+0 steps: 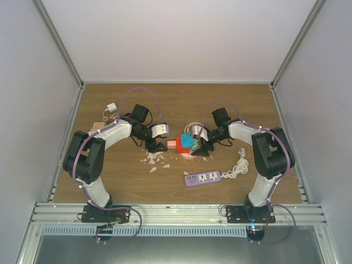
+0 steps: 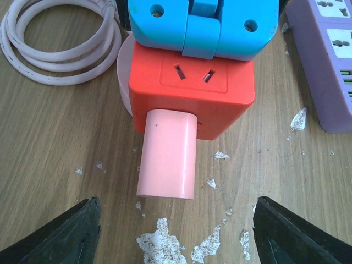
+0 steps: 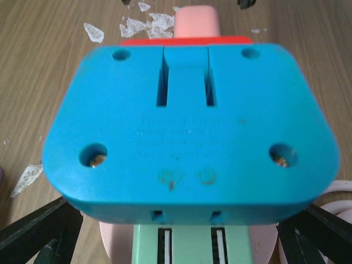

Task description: Pull the plug off the socket

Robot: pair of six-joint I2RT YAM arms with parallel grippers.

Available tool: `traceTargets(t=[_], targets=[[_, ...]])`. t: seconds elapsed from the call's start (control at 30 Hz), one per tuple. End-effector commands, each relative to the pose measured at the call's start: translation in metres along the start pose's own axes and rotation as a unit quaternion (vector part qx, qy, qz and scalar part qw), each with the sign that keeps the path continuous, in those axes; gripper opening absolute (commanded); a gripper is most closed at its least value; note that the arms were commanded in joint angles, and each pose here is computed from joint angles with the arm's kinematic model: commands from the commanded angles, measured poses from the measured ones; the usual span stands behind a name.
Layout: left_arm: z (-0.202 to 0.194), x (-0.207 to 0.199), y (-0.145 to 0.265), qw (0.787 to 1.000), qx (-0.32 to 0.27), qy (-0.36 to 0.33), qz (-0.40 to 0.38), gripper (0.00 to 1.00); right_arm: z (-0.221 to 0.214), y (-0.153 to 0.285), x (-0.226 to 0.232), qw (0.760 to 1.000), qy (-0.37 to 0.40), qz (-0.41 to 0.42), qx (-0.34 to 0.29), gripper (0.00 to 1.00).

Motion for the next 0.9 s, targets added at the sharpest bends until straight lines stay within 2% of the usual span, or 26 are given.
traceTargets(t=[0.0,0.27,0.63,0.87], targets=[[0.003,0.000,-0.003,1.000,-0.018,-0.016,0.003,0.76,0.027,0.011,0.002,0.999,0.020,0.004,-0.044,0.97],[0.015,0.002,-0.001,0.999,-0.023,-0.024,0.012,0.66,0.037,0.018,0.007,0.998,0.025,0.013,-0.050,0.89],[0.011,0.000,-0.011,1.000,-0.010,-0.020,0.004,0.48,0.047,0.026,0.008,0.998,0.029,0.004,-0.054,0.60],[0.009,-0.004,-0.015,1.000,-0.003,-0.023,-0.002,0.39,0.057,0.031,0.007,0.997,0.031,0.007,-0.065,0.54]])
Point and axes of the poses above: each gripper's point midway between its finger pads, its own y axis back along the fingers, its own x axis along the line the jaws close on, z = x × y, the point moved 8 cm from there along y, back along the fingers, and after that the axes turned 14 degrees about -y, right-handed, at the moved point
